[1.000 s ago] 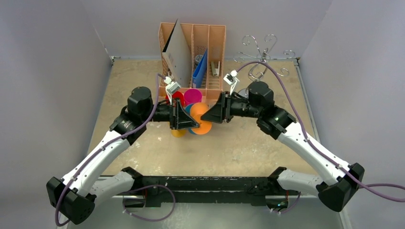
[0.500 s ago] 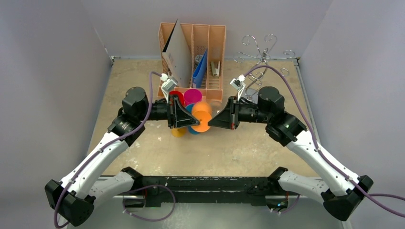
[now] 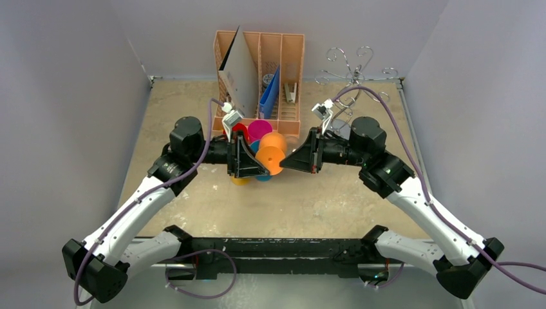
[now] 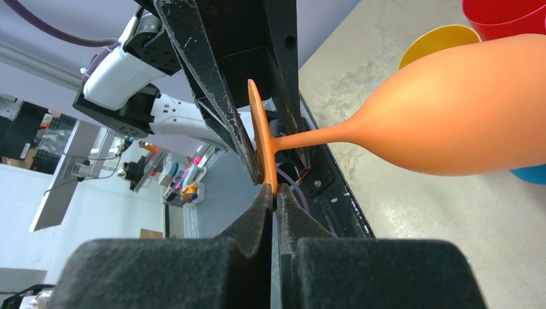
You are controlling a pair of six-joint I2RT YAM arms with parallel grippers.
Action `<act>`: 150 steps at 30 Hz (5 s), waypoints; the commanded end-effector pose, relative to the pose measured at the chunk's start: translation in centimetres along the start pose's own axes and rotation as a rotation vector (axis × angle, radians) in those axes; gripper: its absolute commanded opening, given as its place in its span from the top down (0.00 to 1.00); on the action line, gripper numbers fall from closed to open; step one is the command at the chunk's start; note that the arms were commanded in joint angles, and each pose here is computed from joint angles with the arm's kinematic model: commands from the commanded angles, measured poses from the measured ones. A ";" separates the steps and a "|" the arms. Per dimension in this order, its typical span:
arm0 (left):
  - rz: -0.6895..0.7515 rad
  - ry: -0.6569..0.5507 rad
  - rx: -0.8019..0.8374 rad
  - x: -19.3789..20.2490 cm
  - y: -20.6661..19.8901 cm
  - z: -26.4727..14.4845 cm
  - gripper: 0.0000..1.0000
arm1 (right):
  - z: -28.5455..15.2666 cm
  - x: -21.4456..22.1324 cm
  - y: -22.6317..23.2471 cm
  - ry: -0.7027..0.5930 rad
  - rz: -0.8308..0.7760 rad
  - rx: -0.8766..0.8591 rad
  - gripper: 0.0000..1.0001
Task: Take the wine glass off the wine glass rack
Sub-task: Place the wine glass at the center of the board.
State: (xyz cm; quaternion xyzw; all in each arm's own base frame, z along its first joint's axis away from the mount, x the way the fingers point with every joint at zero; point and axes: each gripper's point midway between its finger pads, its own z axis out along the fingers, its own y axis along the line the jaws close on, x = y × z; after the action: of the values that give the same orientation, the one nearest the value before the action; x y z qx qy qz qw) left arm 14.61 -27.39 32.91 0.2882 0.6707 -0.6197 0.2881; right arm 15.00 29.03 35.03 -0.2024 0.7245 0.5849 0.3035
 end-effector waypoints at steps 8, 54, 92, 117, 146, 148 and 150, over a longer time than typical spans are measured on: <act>0.069 -0.078 0.063 -2.7 -1.5 0.6 0.97 | 0.0 -0.6 2.3 0.009 -0.060 -0.106 1.00; 0.945 0.041 0.402 4.4 -6.6 -3.8 1.00 | -3.3 -8.8 3.3 -0.098 0.020 -0.294 0.25; 0.809 0.078 0.378 5.1 -7.0 -4.2 0.35 | -3.6 -2.5 6.1 0.133 -0.034 -0.276 1.00; 0.366 -0.346 -1.134 -4.9 5.3 -17.3 0.03 | -11.4 4.1 -9.8 0.305 -0.091 0.714 1.00; -0.017 -0.255 -1.381 -2.9 12.3 -21.1 0.00 | 3.5 2.3 -19.3 0.154 -0.464 0.810 1.00; -0.015 -0.311 -1.386 -3.5 11.2 -21.6 0.01 | 4.6 3.2 -20.1 0.139 -0.464 0.778 1.00; 0.017 -0.386 -1.373 -4.5 9.8 -21.9 0.01 | 4.9 3.3 -20.7 0.118 -0.468 0.781 1.00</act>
State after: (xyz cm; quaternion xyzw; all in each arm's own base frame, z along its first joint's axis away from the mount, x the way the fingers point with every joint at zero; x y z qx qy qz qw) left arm 25.13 -5.14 27.98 -0.0401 0.8773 -0.0661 0.4737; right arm 25.50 27.29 16.68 -0.2718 0.8677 0.1459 0.3897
